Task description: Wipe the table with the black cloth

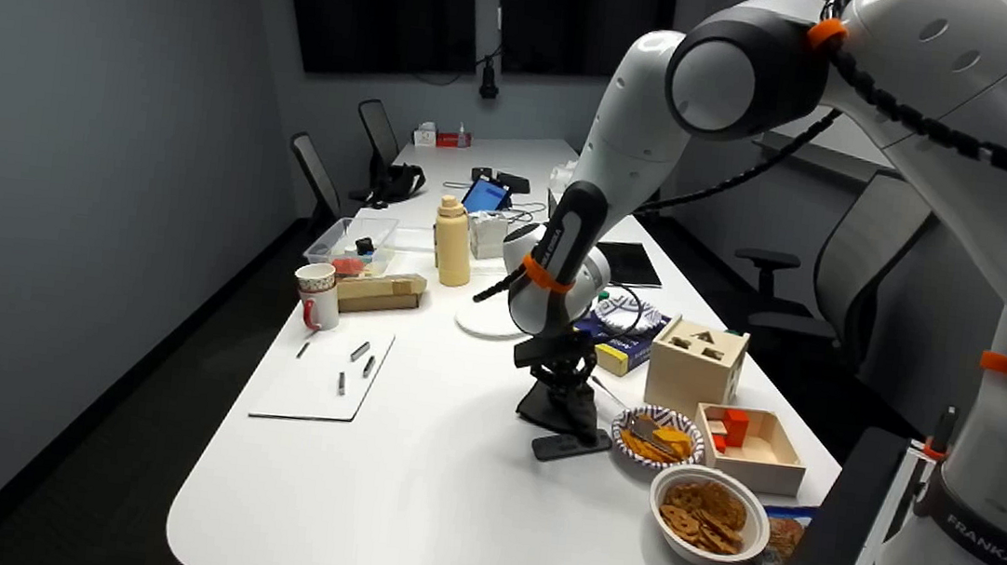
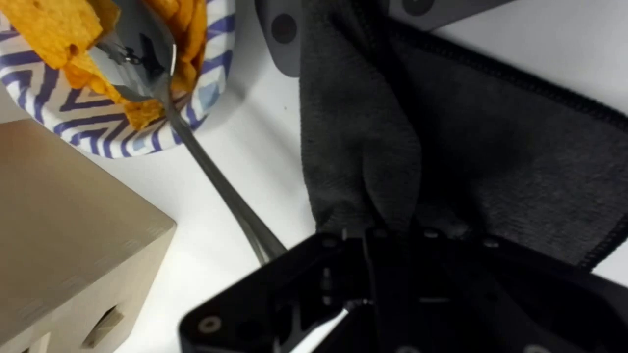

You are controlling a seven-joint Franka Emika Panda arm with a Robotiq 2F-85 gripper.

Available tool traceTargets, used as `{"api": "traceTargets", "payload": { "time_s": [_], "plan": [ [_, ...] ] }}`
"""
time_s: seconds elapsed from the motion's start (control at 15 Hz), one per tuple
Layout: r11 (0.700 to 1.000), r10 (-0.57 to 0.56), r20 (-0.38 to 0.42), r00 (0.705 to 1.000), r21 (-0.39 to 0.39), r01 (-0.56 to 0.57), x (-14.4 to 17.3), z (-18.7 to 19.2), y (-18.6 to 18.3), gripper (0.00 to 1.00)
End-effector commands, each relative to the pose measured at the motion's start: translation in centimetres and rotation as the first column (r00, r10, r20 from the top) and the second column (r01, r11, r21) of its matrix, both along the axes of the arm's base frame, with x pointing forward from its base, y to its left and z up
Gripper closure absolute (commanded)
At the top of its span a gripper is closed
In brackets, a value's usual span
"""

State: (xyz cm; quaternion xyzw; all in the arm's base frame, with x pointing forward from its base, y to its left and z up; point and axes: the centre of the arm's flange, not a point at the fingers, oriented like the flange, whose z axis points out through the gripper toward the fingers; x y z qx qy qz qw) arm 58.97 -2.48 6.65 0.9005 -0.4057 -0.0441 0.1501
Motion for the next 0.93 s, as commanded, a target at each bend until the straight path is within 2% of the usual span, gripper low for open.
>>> {"api": "traceTargets", "payload": {
  "time_s": [0.0, 0.2, 0.53, 0.73, 0.87],
  "plan": [
    [0.999, -0.046, 0.006, 0.999, -0.026, 0.047, 1.7, -1.1, -0.6, 0.99],
    [0.999, -0.040, 0.062, 0.997, 0.015, 0.039, 3.2, -2.1, -0.7, 0.99],
    [0.988, -0.018, 0.204, 0.979, 0.153, -0.014, 6.2, -2.1, 0.5, 0.99],
    [0.962, 0.033, 0.289, 0.957, 0.251, -0.109, 7.8, -1.7, 2.6, 0.99],
    [0.931, 0.078, 0.303, 0.950, 0.318, -0.178, 8.1, -2.2, 4.2, 0.99]
  ]
}}
